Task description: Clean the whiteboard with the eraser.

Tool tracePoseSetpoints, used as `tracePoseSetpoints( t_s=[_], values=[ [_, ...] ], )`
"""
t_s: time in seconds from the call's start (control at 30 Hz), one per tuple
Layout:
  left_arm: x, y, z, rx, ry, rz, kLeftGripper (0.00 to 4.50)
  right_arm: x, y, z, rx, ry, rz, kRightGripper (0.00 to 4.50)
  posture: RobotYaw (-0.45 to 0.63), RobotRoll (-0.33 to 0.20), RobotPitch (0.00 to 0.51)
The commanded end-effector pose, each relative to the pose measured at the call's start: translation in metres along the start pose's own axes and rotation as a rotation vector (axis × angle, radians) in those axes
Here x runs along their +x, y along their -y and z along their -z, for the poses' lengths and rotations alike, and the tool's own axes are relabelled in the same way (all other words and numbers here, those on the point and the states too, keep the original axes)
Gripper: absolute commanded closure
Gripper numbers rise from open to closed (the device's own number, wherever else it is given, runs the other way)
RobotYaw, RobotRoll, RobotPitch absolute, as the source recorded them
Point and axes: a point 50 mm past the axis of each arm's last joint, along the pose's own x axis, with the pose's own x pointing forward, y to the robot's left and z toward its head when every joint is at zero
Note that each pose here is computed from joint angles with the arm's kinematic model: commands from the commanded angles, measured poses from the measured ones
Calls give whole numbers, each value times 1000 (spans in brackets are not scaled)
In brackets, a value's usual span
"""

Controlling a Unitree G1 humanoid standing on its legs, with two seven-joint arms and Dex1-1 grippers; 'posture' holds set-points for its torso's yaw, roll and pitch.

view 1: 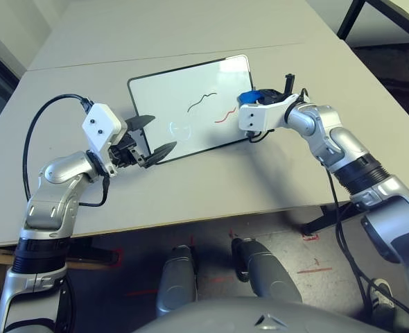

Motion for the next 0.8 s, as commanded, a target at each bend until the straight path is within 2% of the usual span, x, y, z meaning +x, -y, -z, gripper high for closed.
tracePoseSetpoints(
  t_s=[0.03,0.6,0.8],
  values=[
    [-3,2,-1,3,-11,3,0,-2,-10,-12,-15,37,-37,4281,-73,0,154],
    [-6,2,2,-6,-24,2,0,-3,-24,-60,-40,163,-88,4285,-74,0,166],
    [-6,2,2,-6,-22,2,0,-3,-28,-62,-41,162,-101,4285,-76,0,164]
  ],
)
